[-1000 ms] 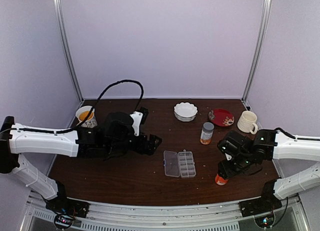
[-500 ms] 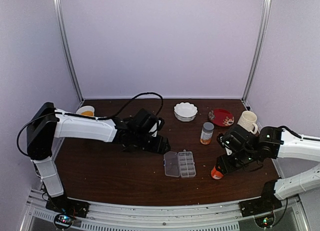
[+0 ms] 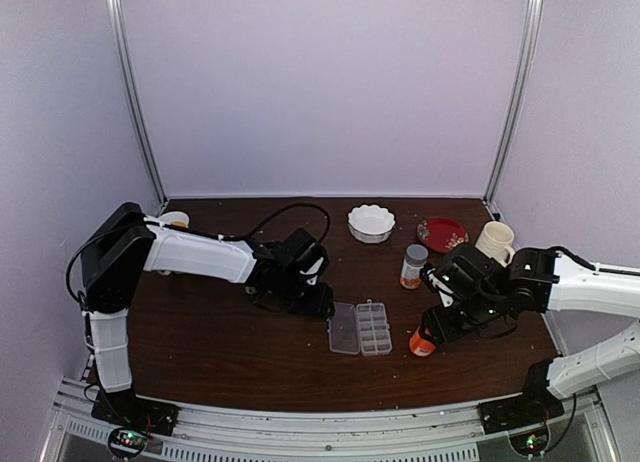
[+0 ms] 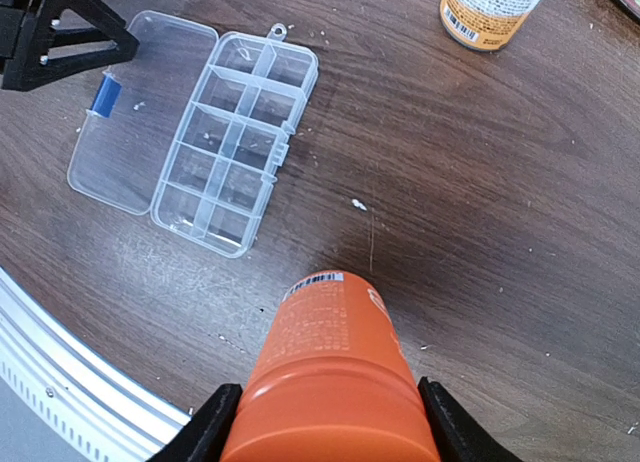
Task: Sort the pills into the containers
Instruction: Move the pill container to the center of the board.
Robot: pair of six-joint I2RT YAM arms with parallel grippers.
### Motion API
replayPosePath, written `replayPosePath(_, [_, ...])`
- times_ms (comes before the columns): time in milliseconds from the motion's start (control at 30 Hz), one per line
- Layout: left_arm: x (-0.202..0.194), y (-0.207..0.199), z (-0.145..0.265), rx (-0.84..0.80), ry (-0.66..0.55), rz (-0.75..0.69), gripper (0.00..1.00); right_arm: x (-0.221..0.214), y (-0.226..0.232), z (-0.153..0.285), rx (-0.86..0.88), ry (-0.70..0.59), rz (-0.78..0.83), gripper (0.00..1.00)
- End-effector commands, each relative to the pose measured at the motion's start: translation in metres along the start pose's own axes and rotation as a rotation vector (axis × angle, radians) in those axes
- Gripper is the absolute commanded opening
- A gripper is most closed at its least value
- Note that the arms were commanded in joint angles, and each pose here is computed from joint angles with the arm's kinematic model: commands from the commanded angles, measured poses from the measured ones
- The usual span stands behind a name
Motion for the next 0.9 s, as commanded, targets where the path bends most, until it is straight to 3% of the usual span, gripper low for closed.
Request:
replayPosePath(0, [0.009,-0.007,-0.002,-0.026,-0.002,0.014,0.51,0.012,0.007,0.004,0.027,-0.042,0.01,0.4])
replayPosePath(167, [0.01,-0.01,-0.008,-0.076,0.004,0.031,0.38,0.012,0.009,0.002,0.038,-0.035,0.017,0.4])
replayPosePath(367, [0.013,-0.008,-0.009,-0.08,0.007,0.042,0.11,0.011,0.009,0.002,0.035,-0.038,0.017,0.4])
replayPosePath(633, [0.016,0.003,-0.005,-0.035,-0.016,0.062,0.01,0.01,0.009,0.0,0.038,-0.036,0.014,0.4])
replayPosePath(867, [0.039,0.022,0.003,-0.002,-0.069,0.094,0.0,0.01,0.009,-0.002,0.038,-0.037,0.016,0.4])
Point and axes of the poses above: each gripper's point midway between its finger pads, its own z axis back along the fingers, its own y axis along the line the jaws close on, x = y × z, the point moved 8 cm from there along z, back along the fingers, and after that the axes turned 3 degrees about z, right-handed, at the moved point
